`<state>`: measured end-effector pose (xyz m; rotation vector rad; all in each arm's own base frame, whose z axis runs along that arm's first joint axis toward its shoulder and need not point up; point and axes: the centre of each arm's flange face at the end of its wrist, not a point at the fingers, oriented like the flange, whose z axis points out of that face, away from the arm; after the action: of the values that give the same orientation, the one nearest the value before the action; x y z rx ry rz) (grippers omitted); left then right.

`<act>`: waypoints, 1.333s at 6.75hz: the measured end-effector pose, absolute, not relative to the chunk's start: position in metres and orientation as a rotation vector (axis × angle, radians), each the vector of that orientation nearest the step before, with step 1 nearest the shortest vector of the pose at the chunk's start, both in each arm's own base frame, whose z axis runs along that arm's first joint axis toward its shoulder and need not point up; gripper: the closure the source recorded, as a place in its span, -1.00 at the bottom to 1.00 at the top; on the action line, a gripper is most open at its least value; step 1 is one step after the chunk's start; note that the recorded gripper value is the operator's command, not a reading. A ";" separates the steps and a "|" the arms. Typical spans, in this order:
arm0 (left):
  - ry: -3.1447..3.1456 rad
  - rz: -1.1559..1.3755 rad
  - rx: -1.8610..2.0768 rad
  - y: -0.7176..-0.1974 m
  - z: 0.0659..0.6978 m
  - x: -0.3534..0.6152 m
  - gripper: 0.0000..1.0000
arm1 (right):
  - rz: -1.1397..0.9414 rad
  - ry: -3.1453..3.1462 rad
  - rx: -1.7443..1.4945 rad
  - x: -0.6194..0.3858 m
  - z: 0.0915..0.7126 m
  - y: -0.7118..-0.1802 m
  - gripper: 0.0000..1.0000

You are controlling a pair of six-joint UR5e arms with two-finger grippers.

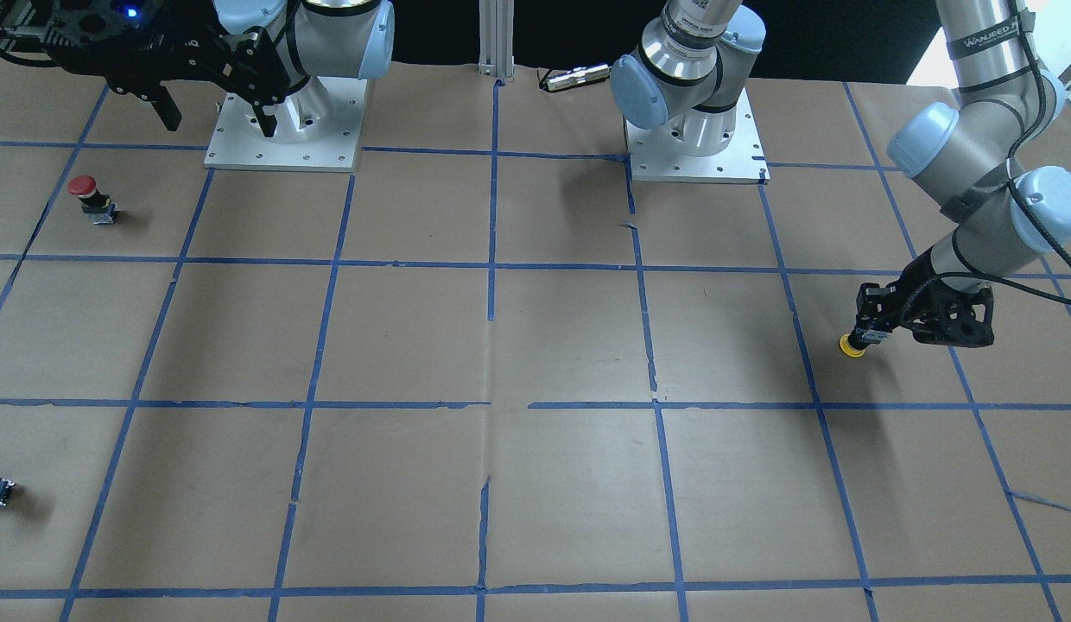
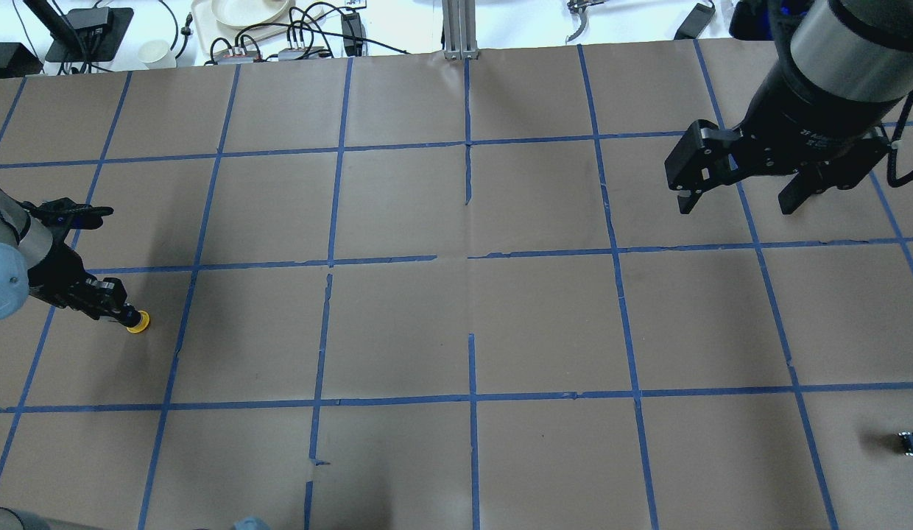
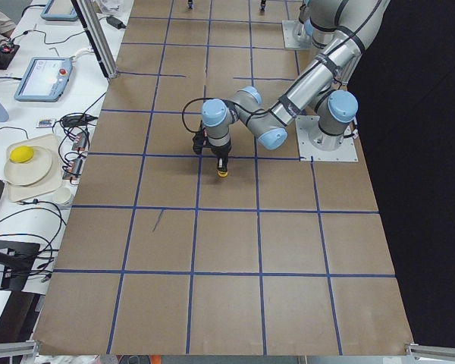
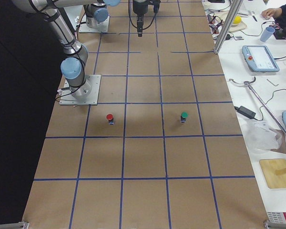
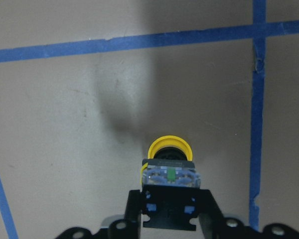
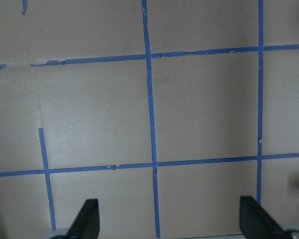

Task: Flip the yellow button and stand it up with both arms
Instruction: 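Close the left gripper on the base of the yellow-capped button, then lift the button with the left gripper and carry it toward the right gripper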

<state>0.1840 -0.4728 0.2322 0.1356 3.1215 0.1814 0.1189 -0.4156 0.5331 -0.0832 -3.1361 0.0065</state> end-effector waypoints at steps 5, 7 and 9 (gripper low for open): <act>3.749 0.269 0.135 -0.499 0.290 0.083 0.82 | 0.036 -3.149 -0.074 0.120 0.535 -0.418 -1.00; 4.061 0.100 0.135 -0.502 0.314 -0.010 0.82 | 0.055 -3.151 -0.085 0.120 0.536 -0.421 -1.00; 4.354 -0.100 -0.037 -0.481 0.317 -0.078 0.82 | 0.059 -3.151 -0.089 0.120 0.536 -0.421 -1.00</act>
<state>-0.0778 -0.4809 0.3173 -0.0373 4.3540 -0.0997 0.1195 -0.4210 0.5358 -0.0890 -3.1505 0.0588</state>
